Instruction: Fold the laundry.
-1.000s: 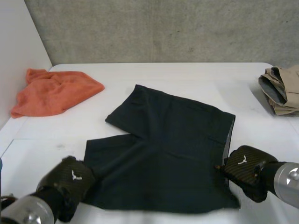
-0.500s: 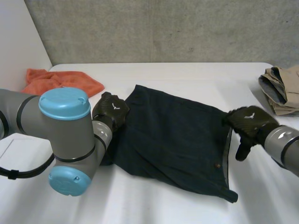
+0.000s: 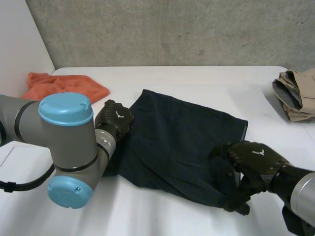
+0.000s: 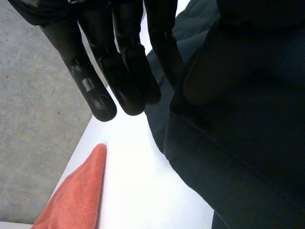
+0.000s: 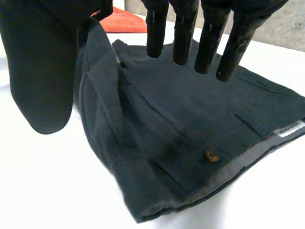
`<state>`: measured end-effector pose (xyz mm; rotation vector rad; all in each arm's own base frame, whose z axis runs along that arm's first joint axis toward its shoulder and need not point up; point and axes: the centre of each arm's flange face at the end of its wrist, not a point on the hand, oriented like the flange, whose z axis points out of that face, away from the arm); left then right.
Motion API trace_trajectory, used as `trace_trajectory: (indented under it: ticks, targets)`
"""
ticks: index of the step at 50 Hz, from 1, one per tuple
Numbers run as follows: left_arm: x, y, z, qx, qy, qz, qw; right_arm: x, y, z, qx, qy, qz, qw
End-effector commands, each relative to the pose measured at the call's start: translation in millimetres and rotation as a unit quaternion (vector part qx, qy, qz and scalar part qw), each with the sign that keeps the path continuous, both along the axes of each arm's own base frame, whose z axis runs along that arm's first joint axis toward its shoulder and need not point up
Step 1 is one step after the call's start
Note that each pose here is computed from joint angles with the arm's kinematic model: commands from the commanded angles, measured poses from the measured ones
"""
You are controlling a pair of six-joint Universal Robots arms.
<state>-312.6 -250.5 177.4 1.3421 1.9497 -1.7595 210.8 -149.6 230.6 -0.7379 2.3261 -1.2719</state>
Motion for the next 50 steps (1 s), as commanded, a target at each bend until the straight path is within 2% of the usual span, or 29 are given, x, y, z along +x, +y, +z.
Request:
trace_trajectory:
  ticks: [1, 8, 12, 19, 25, 30, 34, 37, 45, 50]
  targets:
    - [0, -3, 2, -0.004, 0.002, 0.002, 1.0, 6, 2, -27, 0.014, 0.013, -0.001, 1.0]
    - [-2, -5, 5, -0.01, 0.007, 0.0, 1.0, 19, 2, -55, 0.028, 0.05, 0.009, 0.998]
    - [-5, -10, 7, -0.017, 0.012, 0.0, 1.0, 24, -15, -59, 0.009, 0.056, -0.008, 0.998]
    - [-22, -43, 11, -0.069, 0.045, 0.005, 0.997, 46, -80, -32, -0.137, 0.014, -0.018, 0.99]
    - [-39, -86, 20, -0.16, 0.101, 0.014, 0.982, 62, -129, -44, -0.181, 0.061, -0.013, 0.982]
    - [-61, -114, 16, -0.212, 0.137, -0.019, 0.968, 66, -171, -51, -0.23, 0.124, -0.061, 0.963]
    - [-74, -125, -4, -0.214, 0.139, -0.048, 0.966, 70, -196, -60, -0.263, 0.165, -0.076, 0.948]
    - [-79, -133, -16, -0.219, 0.141, -0.049, 0.964, 76, -211, -69, -0.292, 0.183, -0.073, 0.936]
    - [-86, -169, -40, -0.263, 0.161, -0.046, 0.95, 80, -230, -93, -0.325, 0.198, -0.087, 0.921]
    - [-90, -167, -51, -0.259, 0.16, -0.071, 0.95, 82, -241, -106, -0.345, 0.212, -0.103, 0.908]
